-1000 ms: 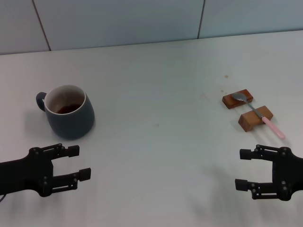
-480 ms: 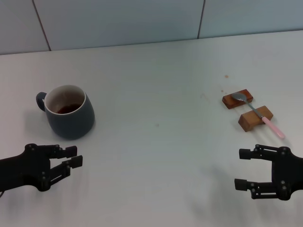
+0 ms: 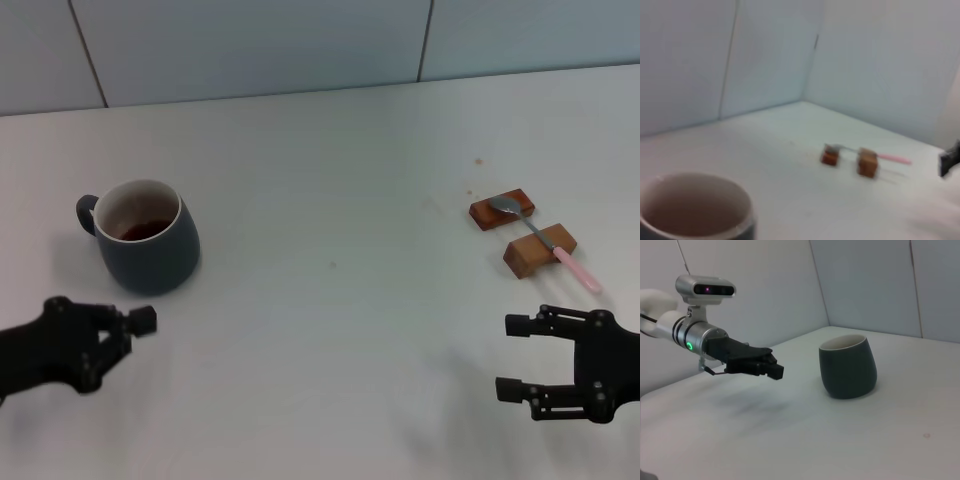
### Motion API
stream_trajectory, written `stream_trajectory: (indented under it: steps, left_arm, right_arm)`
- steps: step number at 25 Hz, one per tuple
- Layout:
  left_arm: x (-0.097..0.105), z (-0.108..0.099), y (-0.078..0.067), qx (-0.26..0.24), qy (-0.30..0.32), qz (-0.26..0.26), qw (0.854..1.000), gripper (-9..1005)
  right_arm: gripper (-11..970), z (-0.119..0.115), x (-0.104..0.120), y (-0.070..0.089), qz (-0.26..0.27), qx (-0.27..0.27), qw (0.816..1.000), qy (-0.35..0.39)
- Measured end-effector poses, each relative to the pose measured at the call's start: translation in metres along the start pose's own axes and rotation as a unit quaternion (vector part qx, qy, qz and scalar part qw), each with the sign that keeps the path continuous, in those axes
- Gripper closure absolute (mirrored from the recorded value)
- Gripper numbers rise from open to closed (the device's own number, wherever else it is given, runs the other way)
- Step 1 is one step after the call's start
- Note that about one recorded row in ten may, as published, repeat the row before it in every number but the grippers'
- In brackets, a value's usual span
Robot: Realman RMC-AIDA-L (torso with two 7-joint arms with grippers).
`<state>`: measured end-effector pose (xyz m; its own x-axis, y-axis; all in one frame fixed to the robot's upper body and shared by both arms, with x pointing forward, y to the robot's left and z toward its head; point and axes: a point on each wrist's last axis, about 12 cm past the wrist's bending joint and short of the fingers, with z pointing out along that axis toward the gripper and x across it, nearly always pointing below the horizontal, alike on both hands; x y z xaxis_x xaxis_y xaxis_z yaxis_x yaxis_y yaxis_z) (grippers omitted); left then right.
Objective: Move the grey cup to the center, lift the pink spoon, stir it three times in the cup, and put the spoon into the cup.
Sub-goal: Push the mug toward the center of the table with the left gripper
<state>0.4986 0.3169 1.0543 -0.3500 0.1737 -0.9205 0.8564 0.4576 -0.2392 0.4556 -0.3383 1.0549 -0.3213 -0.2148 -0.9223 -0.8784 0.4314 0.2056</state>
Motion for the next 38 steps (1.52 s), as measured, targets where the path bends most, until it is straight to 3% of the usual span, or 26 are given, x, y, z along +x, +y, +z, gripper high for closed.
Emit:
stream_trajectory:
  steps: [6,7,12,16,24,38]
  left_arm:
    - [0.004,-0.003,0.002,-0.079,-0.07,0.028,0.994,992]
    - [0.009,-0.004,0.005,-0.133,-0.096,0.045,0.985,991]
    - [0.025,-0.008,0.01,-0.252,-0.138,0.065,0.956,985]
    - [0.036,-0.006,0.009,-0.308,-0.133,0.097,0.937,981]
    - [0.048,0.028,0.001,-0.346,-0.089,0.17,0.919,973]
    - [0.033,0.064,0.017,-0.352,-0.048,0.177,0.918,958]
  right_arm:
    - [167,0.0,0.0,0.0,0.0,0.0,1.0,-0.001]
    - [168,0.001,0.0,0.0,0.0,0.0,1.0,-0.001]
    - [170,0.001,-0.001,0.0,0.0,0.0,1.0,-0.002]
    - [172,0.0,-0.002,0.0,-0.001,-0.003,1.0,-0.005]
    - [176,0.0,-0.003,0.0,-0.002,-0.002,1.0,-0.005]
    - [183,-0.001,-0.004,-0.002,-0.005,0.002,1.0,-0.004]
